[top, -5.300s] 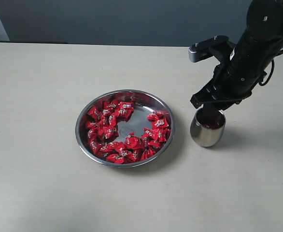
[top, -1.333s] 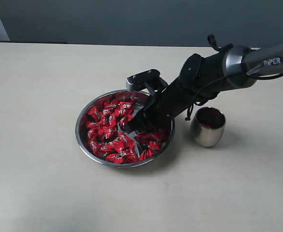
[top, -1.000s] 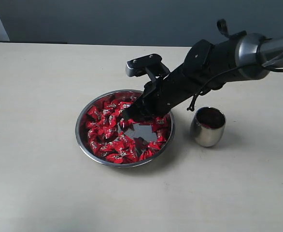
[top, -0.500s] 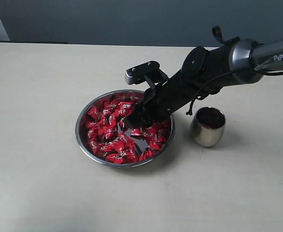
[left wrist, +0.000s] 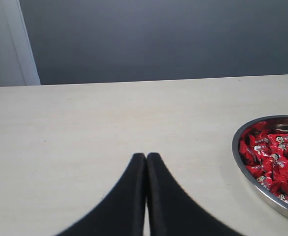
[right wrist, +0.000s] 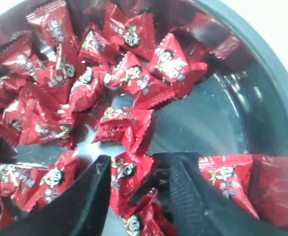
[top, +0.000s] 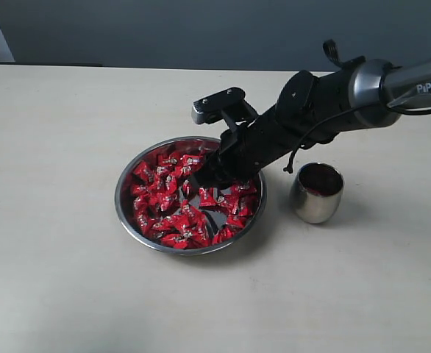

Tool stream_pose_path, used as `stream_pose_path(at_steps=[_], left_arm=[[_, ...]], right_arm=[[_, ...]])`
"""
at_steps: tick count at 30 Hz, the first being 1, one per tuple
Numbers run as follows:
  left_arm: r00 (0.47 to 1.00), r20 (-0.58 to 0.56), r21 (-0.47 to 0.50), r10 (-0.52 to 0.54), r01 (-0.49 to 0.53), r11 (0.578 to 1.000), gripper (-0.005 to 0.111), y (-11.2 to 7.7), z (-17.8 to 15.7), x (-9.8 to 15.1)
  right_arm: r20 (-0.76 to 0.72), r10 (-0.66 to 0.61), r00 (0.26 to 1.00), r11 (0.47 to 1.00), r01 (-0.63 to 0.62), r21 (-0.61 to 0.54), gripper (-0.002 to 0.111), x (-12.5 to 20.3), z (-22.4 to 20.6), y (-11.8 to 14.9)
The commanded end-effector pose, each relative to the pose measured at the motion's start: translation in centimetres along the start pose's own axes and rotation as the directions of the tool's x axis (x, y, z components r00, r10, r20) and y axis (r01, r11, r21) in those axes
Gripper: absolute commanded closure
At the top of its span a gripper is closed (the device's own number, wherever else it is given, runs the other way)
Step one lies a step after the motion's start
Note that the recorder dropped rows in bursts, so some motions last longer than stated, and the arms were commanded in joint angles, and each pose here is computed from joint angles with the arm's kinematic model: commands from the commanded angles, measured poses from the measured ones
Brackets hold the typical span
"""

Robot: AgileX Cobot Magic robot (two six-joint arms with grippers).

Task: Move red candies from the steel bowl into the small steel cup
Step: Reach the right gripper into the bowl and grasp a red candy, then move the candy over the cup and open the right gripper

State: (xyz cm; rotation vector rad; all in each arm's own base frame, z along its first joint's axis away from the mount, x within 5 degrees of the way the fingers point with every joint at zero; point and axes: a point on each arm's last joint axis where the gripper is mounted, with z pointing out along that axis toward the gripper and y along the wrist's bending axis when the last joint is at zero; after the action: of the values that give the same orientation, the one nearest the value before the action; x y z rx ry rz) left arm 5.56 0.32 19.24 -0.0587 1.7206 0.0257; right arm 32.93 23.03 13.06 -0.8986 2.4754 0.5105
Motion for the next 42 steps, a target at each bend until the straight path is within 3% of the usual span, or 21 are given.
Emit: stream_pose_path(at_steps=[1, 6, 13, 17, 19, 32, 35, 38, 42], left_arm=[[1.0, 0.006, 0.006, 0.001, -0.001, 1.0, 0.106, 0.0, 0.0, 0.0], [1.0, 0.006, 0.006, 0.001, -0.001, 1.0, 0.106, 0.0, 0.0, 0.0], [1.0, 0.006, 0.006, 0.001, -0.001, 1.0, 0.106, 0.0, 0.0, 0.0], [1.0, 0.006, 0.006, 0.001, -0.001, 1.0, 0.106, 0.0, 0.0, 0.0], [1.0, 0.006, 0.006, 0.001, -0.001, 1.0, 0.106, 0.0, 0.0, 0.0], [1.0, 0.006, 0.006, 0.001, -0.001, 1.0, 0.106, 0.0, 0.0, 0.0], [1.0, 0.006, 0.006, 0.001, -0.001, 1.0, 0.106, 0.0, 0.0, 0.0], [1.0, 0.006, 0.006, 0.001, -0.001, 1.0, 0.106, 0.0, 0.0, 0.0], [1.0, 0.006, 0.006, 0.001, -0.001, 1.0, 0.106, 0.0, 0.0, 0.0]], right_arm=[[0.004, -0.061, 0.998, 0.998, 0.061, 0.001, 0.069, 0.0, 0.3, 0.8], [-0.024, -0.106, 0.994, 0.994, 0.105, -0.008, 0.069, 0.7, 2.0, 2.1], [0.007, -0.101, 0.995, 0.994, 0.101, 0.035, 0.07, 0.4, 2.3, 1.6], [0.011, -0.11, 0.994, 0.993, 0.11, 0.038, 0.103, 0.2, 2.3, 1.6], [0.027, -0.114, 0.993, 0.993, 0.113, 0.04, 0.109, -0.2, 2.0, 1.7], [0.259, -0.125, 0.958, 0.992, 0.117, 0.048, 0.109, -4.8, -9.0, 4.1], [0.155, -0.06, 0.986, 0.995, 0.046, 0.089, 0.109, -3.9, -11.0, 2.4], [0.05, 0.021, 0.999, 0.971, -0.033, 0.235, 0.109, -2.0, -12.7, -1.2], [-0.015, 0.136, 0.991, 0.952, -0.126, 0.278, 0.109, 0.8, -13.0, -3.9]])
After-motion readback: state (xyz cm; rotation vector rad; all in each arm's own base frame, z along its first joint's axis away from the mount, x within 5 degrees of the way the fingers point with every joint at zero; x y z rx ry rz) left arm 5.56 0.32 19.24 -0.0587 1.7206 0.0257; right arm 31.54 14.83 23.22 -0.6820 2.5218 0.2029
